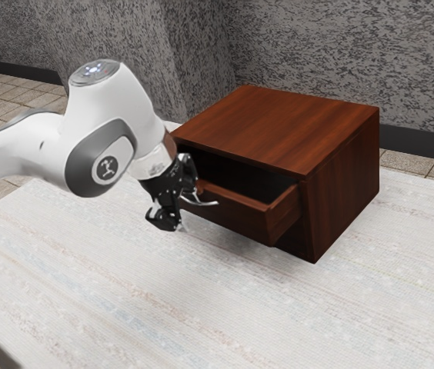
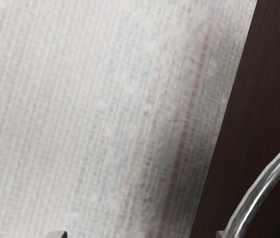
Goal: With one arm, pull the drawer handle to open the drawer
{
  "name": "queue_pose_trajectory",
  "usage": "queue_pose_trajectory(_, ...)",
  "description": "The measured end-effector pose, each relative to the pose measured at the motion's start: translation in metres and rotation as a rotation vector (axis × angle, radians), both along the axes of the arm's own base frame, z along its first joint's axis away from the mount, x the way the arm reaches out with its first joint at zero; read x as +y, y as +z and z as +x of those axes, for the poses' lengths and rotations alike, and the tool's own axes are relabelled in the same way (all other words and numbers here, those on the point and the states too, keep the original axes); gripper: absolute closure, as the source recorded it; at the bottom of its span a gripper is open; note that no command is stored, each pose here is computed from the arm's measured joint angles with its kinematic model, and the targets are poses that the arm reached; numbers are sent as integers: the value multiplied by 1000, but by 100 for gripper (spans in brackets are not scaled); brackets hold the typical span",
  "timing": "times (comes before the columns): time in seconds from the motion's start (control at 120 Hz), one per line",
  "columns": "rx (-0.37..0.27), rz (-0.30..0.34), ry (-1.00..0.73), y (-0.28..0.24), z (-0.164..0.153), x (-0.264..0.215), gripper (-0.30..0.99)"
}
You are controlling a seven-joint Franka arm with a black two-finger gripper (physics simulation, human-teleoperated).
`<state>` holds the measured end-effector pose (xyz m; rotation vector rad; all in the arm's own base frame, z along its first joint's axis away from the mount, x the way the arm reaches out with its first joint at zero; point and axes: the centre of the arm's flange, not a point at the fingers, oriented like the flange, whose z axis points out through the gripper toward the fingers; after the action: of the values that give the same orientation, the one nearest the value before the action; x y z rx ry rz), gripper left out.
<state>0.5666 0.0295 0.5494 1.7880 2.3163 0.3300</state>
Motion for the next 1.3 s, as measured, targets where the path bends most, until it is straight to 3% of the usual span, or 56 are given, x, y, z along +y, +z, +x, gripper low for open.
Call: queue_pose_trajectory(1.3,67,-1,31,13,-59,3,35)
